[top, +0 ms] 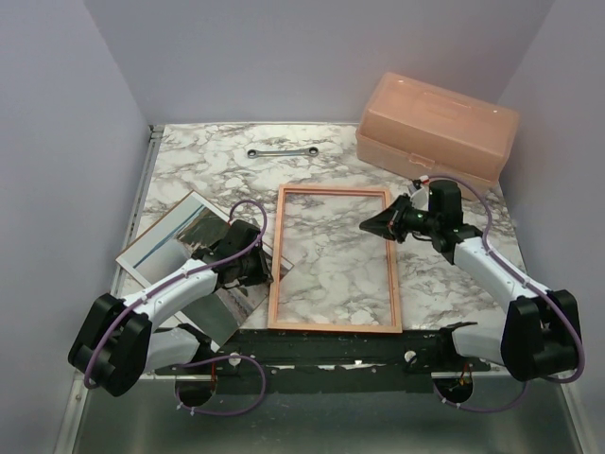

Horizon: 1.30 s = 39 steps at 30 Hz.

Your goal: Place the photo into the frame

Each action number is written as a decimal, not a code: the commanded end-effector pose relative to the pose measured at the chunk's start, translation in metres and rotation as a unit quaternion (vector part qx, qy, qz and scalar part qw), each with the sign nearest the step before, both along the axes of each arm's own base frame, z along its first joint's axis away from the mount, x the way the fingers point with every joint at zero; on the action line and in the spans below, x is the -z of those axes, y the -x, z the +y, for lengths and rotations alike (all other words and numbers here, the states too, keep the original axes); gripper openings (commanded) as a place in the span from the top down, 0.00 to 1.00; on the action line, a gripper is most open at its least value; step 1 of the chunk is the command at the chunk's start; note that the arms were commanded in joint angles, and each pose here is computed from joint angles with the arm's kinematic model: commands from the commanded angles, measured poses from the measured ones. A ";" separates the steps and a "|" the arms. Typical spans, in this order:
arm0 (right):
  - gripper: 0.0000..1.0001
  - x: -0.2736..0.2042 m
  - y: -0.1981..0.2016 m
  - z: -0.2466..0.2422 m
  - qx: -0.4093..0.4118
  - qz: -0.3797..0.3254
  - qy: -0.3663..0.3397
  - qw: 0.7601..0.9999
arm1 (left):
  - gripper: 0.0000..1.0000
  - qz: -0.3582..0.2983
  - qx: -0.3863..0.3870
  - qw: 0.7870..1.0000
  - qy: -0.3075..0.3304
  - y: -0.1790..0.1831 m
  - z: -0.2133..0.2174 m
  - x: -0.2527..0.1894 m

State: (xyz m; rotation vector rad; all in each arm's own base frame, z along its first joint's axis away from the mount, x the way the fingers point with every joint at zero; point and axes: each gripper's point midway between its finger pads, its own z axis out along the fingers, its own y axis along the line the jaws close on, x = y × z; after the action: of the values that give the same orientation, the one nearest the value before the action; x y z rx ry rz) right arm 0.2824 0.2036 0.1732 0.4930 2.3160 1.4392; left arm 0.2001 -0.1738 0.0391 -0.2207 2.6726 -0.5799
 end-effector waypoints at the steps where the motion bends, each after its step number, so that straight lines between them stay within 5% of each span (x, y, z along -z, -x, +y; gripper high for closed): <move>1: 0.99 -0.004 0.011 0.003 -0.011 -0.002 -0.020 1.000 | 0.80 0.008 -0.004 0.999 -0.035 0.002 0.012 0.010; 39: 0.99 -0.004 0.036 0.006 -0.091 0.014 0.001 0.996 | 0.81 0.016 -0.004 0.999 -0.042 0.003 0.014 0.014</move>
State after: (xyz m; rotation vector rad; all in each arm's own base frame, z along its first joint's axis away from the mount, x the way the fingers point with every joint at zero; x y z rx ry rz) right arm 0.2647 0.2020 0.1729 0.3811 2.3713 1.4257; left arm 0.2010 -0.1741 0.0381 -0.2137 2.6799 -0.5727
